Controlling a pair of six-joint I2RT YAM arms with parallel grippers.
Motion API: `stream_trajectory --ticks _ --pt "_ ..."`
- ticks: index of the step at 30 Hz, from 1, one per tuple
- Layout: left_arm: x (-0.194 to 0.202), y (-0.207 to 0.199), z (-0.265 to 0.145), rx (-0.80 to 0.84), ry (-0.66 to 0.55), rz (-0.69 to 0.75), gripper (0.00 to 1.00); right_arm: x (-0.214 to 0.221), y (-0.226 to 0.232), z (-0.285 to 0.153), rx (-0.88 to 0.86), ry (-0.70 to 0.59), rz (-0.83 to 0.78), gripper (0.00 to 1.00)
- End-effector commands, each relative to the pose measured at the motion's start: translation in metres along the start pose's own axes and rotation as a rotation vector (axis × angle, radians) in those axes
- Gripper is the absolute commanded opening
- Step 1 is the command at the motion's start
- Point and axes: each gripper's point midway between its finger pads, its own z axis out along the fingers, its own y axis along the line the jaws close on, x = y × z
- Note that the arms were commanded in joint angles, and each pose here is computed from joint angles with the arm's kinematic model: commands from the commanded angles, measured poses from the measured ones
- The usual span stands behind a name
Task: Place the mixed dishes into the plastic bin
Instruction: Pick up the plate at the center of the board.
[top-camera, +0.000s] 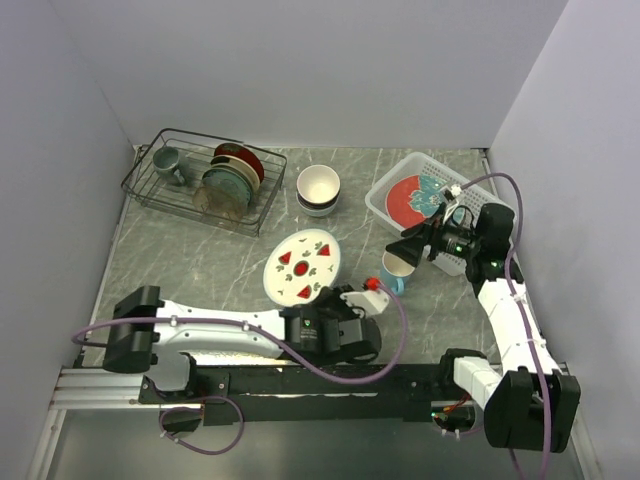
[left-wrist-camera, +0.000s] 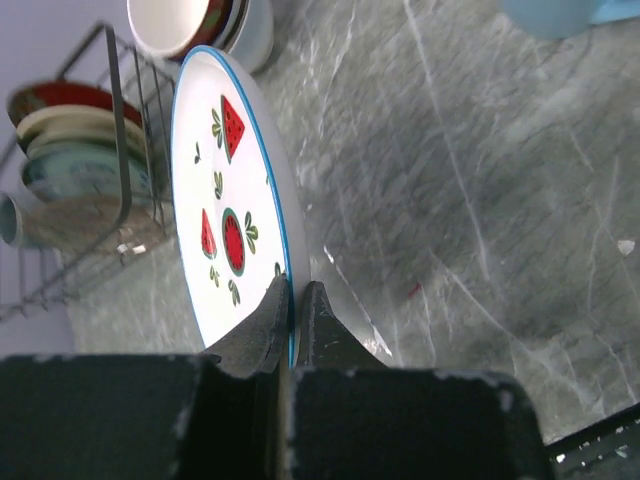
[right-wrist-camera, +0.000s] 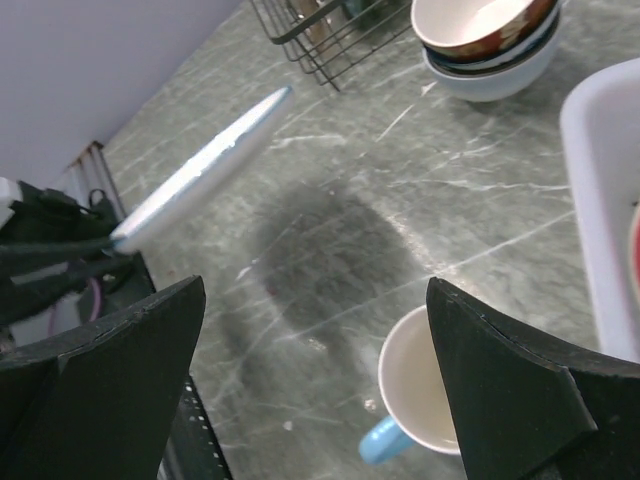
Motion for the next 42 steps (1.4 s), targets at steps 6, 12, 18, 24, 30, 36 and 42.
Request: stream_trajectory --ticks 6,12,18,24,30,36,42 --pt "-0.054 -0.005 -0.006 -0.16 -0.205 0.177 0.01 0.001 0.013 0.017 -0.069 0.0 0.097 0.98" --pt "-0.068 -0.02 -0.004 -0.194 -0.261 0.251 0.01 0.007 0.017 0.026 -0.088 0.018 0.161 0.98" --pt "-0.078 -0.033 -0.001 -0.193 -0.3 0.275 0.01 0.012 0.018 0.036 -0.079 0.028 0.236 0.99" --pt "-0.085 -0.041 0.002 -0.19 -0.321 0.312 0.01 0.023 0.018 0.047 -0.079 0.065 0.296 0.98" --pt "-0.092 -0.051 0.004 -0.172 -0.338 0.32 0.01 0.029 0.02 0.055 -0.098 0.087 0.354 0.86" --pt "-0.099 -0.059 0.007 -0.166 -0.35 0.328 0.01 0.027 0.028 0.056 -0.14 0.088 0.389 0.44" --pt "-0.104 -0.068 0.009 -0.149 -0.357 0.338 0.01 0.021 0.033 0.053 -0.159 0.072 0.375 0.11"
